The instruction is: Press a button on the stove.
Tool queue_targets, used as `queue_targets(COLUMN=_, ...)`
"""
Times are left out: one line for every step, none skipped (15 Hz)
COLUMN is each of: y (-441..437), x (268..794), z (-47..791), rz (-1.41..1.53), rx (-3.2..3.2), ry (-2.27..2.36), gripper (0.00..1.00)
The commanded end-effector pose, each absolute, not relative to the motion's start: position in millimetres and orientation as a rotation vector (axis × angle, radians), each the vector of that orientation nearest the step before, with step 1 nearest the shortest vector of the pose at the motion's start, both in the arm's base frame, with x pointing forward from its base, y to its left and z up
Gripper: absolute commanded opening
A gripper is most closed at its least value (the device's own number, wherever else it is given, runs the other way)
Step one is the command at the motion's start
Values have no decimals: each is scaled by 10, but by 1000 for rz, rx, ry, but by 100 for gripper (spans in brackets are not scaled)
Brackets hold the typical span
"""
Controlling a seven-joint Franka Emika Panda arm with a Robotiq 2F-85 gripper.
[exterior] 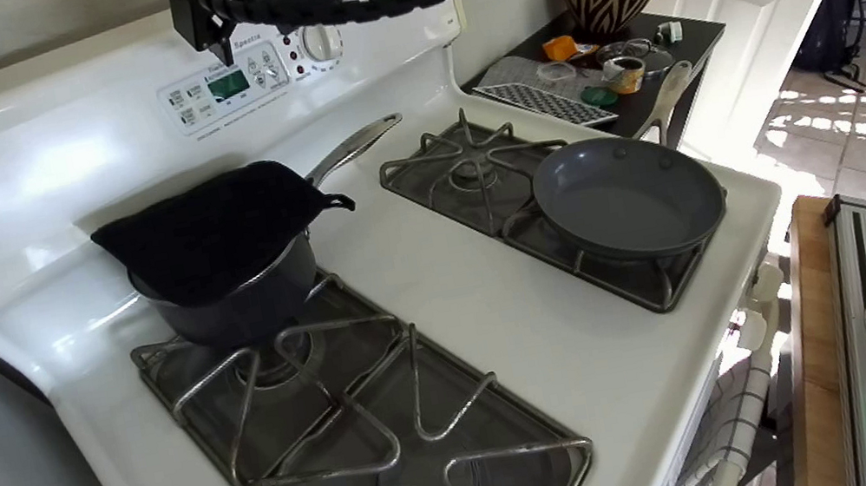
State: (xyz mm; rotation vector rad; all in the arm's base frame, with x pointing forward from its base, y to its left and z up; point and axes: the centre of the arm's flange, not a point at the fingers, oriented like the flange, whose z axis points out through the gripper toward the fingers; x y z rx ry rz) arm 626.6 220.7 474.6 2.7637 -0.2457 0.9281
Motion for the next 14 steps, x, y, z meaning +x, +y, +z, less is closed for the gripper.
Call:
queue_targets(y=2163, x=6021, z=4843, rz=916, rx=2726, ry=-302, gripper=100)
queue_targets(y=2150, x=5992, z=4862, rz=913, rx=2713, ry=-318, gripper=100)
queue_targets(y=2148, x=5967, z=4899, rz=913, rx=2702, ry=-329, gripper=100)
queue_targets(y=2144, x=5943, z=4930, rz=912, rx=2692, ry=-343, gripper=100)
queue_targets(y=2148, x=5916, z=4955, rz=911, rx=2684, ry=-357, gripper=100)
queue_targets(y=2161, x=5893, z=4987, rz=913, rx=2677, ry=-364, gripper=100)
queue_targets(y=2177, x=5868, z=5007, rz=914, rx=2674, ry=-373, gripper=100)
queue_targets(y=2204, x=5844, z=5028, rz=917, rx=2671, ry=-379, gripper=100)
queue_targets(y=2236, x=5818, z=5054, rz=919, rx=2668, ry=-382, gripper=100)
queue_targets(y=2273, x=5784, z=5067, rz=928, rx=2670, ry=-381, gripper=100)
queue_targets(y=2309, x=5758, z=5093, rz=938, rx=2667, ry=-376, gripper=100)
queue_targets(y=2347, x=5720, z=5114, rz=950, rx=2656, ry=-378, gripper=100)
queue_targets(y=2380, x=5690, z=5142, rz=958, rx=2653, ry=-380, gripper=100)
queue_targets(y=2401, x=5655, z=5159, rz=966, rx=2642, ry=-392, gripper=100)
